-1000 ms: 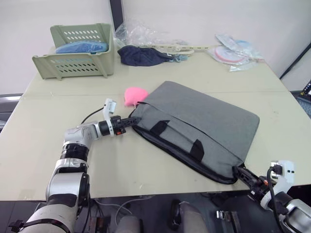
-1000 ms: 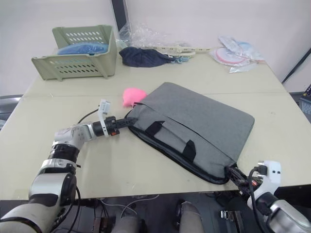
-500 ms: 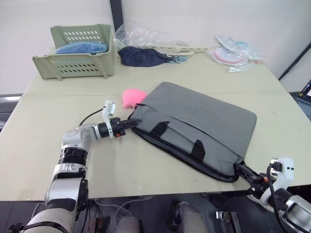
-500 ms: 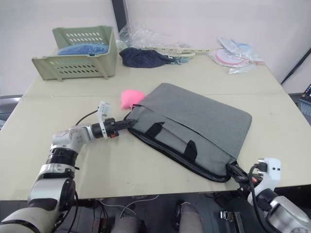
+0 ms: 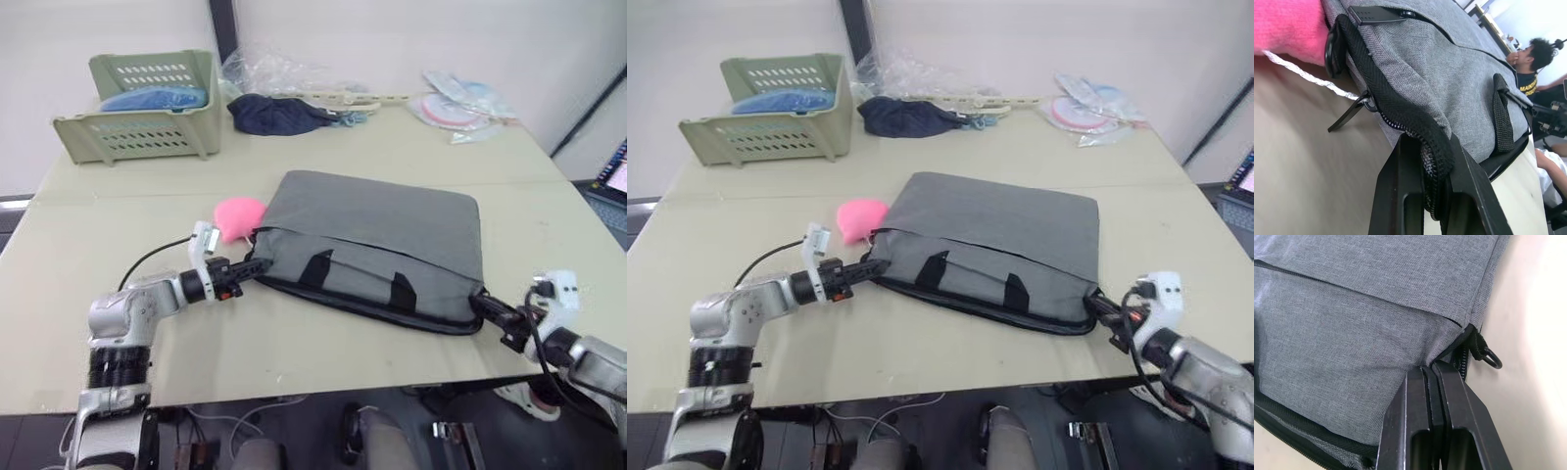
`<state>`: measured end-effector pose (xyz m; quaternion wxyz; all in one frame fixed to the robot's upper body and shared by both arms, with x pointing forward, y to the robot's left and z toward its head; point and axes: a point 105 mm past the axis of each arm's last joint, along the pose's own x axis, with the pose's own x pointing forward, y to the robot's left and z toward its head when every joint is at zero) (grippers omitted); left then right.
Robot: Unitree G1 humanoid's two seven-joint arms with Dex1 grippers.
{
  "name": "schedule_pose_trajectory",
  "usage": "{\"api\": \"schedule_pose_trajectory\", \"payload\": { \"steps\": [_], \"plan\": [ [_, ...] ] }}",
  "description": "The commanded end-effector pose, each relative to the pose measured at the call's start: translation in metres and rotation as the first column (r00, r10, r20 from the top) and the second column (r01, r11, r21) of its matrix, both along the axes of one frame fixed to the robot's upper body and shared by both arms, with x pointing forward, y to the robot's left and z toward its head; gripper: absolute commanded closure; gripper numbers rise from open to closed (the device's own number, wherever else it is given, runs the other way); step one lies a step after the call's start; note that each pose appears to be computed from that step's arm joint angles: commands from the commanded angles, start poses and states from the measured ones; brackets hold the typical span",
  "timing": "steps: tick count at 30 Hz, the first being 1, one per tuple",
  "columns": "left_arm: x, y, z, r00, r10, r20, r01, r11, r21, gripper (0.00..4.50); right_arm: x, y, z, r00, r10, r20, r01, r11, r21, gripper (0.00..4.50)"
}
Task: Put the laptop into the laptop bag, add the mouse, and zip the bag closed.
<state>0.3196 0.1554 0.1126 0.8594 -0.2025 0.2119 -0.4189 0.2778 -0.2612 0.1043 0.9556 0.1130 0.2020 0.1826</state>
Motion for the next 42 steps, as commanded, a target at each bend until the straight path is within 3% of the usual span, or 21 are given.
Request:
{"api": "schedule_pose_trajectory", "payload": {
  "steps": [1, 9, 14, 22, 35, 36, 37, 41, 42],
  "plan": [
    [-0.017, -0.008, 0.000, 0.999, -0.034, -0.027, 0.034, 0.999, 0.004, 4.50, 0.014, -0.002, 0.005, 0.999, 0.039, 0.015, -0.038, 0.998, -0.049, 4.48],
    [-0.032, -0.001, 0.001, 0.999, 0.026, -0.045, -0.025, 1.000, 0.011, 4.50, 0.051, 0.020, 0.036, 0.981, 0.168, 0.102, -0.159, 0.983, -0.095, 4.48],
    [-0.033, 0.009, 0.001, 0.997, 0.068, -0.046, -0.067, 0.998, 0.022, 4.50, 0.060, 0.035, 0.045, 0.966, 0.230, 0.119, -0.218, 0.970, -0.110, 4.48],
    [-0.033, 0.015, -0.002, 0.994, 0.097, -0.044, -0.095, 0.995, 0.041, 4.50, 0.056, 0.053, 0.043, 0.949, 0.296, 0.111, -0.283, 0.952, -0.120, 4.48],
    [-0.030, 0.010, -0.001, 0.996, 0.077, -0.040, -0.076, 0.997, 0.023, 4.50, 0.051, 0.043, 0.040, 0.956, 0.273, 0.105, -0.258, 0.956, -0.139, 4.48],
    [-0.031, 0.009, -0.001, 0.996, 0.074, -0.040, -0.073, 0.997, 0.016, 3.66, 0.051, 0.042, 0.040, 0.957, 0.269, 0.106, -0.254, 0.957, -0.141, 4.50],
    [-0.031, 0.009, 0.000, 0.997, 0.072, -0.041, -0.071, 0.997, 0.011, 3.42, 0.051, 0.042, 0.040, 0.958, 0.267, 0.107, -0.251, 0.958, -0.141, 4.50],
    [-0.036, 0.006, -0.007, 0.997, 0.045, -0.058, -0.041, 0.997, 0.065, 1.62, 0.056, 0.037, 0.043, 0.963, 0.242, 0.120, -0.223, 0.963, -0.155, 4.50],
    [-0.037, 0.006, -0.007, 0.997, 0.041, -0.059, -0.038, 0.997, 0.066, 1.62, 0.057, 0.036, 0.045, 0.963, 0.238, 0.124, -0.218, 0.963, -0.158, 4.50]
  ]
}}
